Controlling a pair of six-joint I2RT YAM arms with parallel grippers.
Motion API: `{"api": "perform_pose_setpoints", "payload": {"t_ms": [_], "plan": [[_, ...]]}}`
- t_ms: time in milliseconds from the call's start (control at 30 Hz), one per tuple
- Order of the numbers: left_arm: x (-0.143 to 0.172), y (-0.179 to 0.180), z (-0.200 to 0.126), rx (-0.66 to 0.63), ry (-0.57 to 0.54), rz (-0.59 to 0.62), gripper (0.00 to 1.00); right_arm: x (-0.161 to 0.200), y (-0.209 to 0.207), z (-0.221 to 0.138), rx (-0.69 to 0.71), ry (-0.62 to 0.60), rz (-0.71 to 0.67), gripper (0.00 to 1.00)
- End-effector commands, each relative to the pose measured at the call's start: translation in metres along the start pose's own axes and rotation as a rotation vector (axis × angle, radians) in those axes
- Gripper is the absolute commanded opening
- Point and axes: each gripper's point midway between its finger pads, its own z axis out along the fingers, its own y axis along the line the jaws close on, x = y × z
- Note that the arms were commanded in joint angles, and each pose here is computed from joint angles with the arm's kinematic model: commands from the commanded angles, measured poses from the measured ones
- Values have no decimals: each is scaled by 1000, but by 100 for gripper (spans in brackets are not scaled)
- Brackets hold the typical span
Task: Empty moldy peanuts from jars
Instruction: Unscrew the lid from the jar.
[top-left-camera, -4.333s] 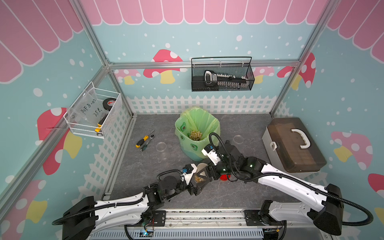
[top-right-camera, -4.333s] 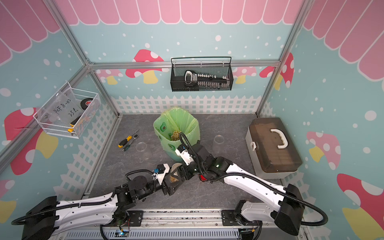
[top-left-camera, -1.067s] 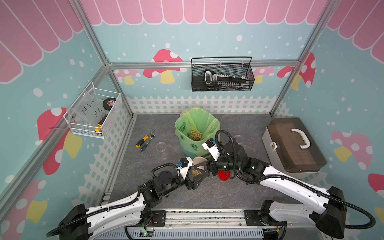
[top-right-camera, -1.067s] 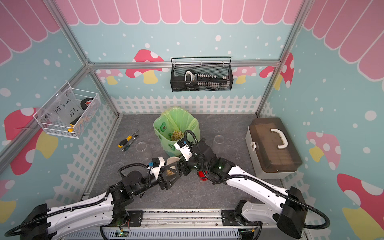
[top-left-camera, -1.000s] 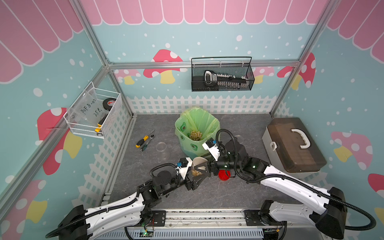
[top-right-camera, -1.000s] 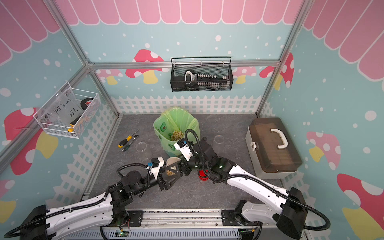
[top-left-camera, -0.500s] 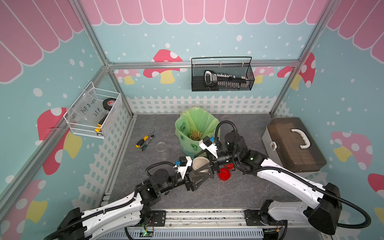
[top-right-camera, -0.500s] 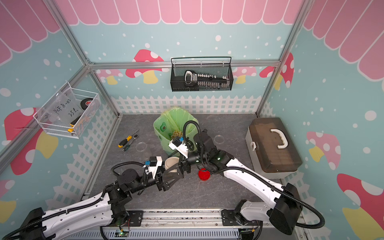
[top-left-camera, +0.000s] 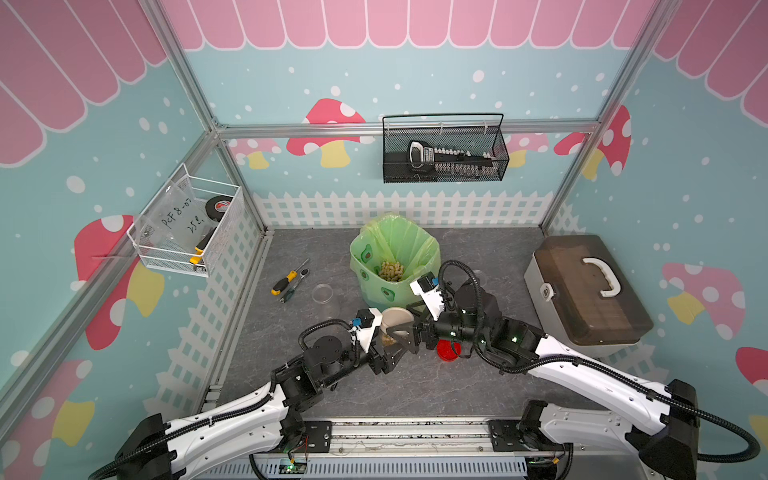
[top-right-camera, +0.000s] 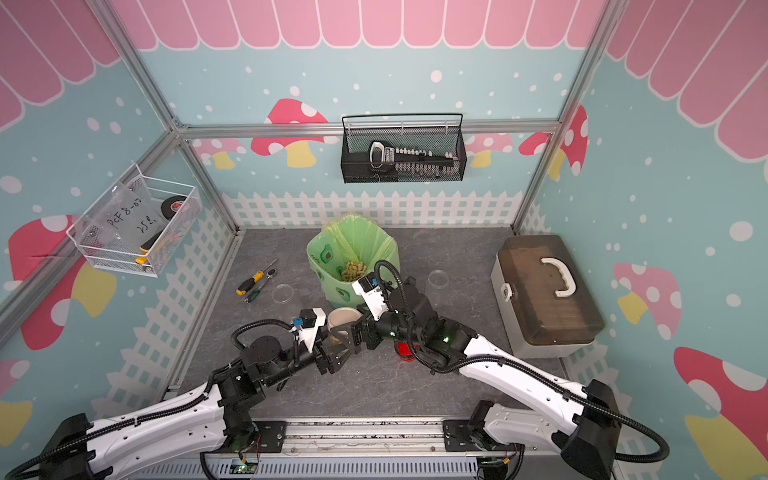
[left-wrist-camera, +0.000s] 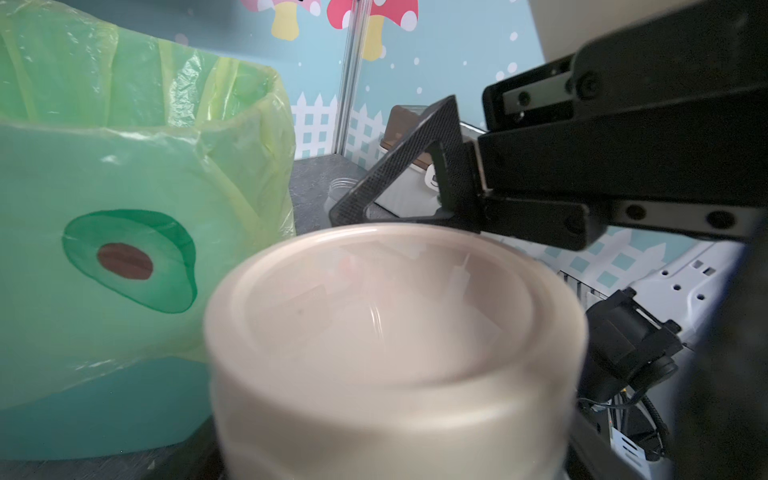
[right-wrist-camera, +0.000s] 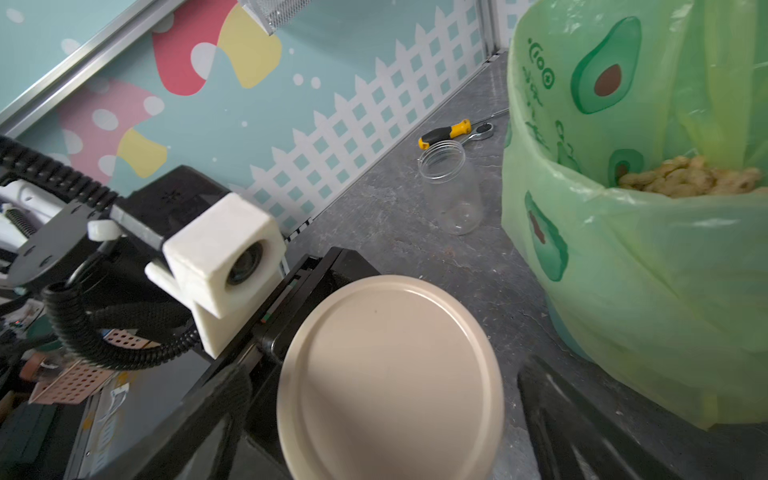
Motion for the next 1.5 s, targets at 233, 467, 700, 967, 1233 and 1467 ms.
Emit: {"api": "perform_pose_setpoints", "payload": {"t_ms": [233, 467, 700, 967, 1233, 1467], "plan": [[-35, -1, -1, -17, -91, 21, 48, -6, -11, 10, 201, -35, -40, 99], [-42, -4, -7, -9, -117, 23, 48, -4, -20, -1, 257, -45, -63, 99], [-44, -5, -11, -2, -130, 19, 47, -1, -29, -23, 280, -43, -78, 99], [-45, -5, -11, 4, -131, 15, 47, 1, -31, -36, 216, -50, -41, 98], [-42, -3, -7, -4, -126, 19, 47, -7, 4, -23, 23, -38, -37, 99], [-43, -4, -7, -2, -130, 21, 47, -19, 11, -14, -9, -60, -33, 99]]}}
